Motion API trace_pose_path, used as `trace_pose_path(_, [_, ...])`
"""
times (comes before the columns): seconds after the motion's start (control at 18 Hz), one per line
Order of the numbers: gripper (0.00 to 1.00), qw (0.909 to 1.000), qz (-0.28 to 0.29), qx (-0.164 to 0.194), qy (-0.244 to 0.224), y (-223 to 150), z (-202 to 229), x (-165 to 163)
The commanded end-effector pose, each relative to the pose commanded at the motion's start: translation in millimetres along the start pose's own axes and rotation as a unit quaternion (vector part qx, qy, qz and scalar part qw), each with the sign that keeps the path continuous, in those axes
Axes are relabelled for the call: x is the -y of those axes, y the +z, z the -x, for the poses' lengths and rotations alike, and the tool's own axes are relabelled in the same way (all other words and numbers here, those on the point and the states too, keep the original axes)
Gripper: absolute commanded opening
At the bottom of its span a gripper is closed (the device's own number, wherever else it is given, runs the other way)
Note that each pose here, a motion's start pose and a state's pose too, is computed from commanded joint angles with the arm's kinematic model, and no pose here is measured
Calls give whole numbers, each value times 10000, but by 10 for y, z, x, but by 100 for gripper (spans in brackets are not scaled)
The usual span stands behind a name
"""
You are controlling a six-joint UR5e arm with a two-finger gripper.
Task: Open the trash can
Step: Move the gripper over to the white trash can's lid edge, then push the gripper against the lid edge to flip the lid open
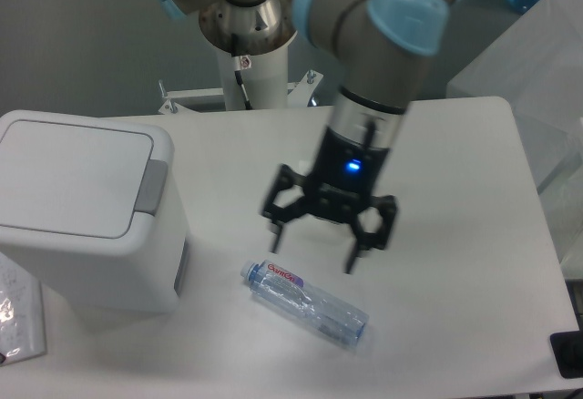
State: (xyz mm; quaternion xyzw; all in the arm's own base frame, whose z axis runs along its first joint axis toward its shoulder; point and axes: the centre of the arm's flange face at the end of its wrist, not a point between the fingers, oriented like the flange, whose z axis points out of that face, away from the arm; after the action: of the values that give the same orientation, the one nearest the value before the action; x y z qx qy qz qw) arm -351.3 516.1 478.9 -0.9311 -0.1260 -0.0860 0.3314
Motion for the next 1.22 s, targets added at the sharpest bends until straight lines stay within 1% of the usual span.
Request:
trace_pose_path(0.17, [100, 10000, 30, -62, -28, -40, -182, -195])
trace_pose_path(0.22, [100, 10000, -5, -65, 17, -85, -260, -188])
trace_pose_path(0.39, [100, 9998, 12, -138, 112, -57, -437, -167])
trace_pose_path(0.56, [100, 9998, 50, -199, 2, -3, -587, -164])
trace_pose_path(0.67, [100, 9998, 58, -212, 12, -1, -637, -158])
trace_pose_path(0.83, [100, 9995, 148, -279, 96, 76, -774, -247])
trace_pose_path(1.22, [100, 9992, 222, -321, 67, 145, -790, -338])
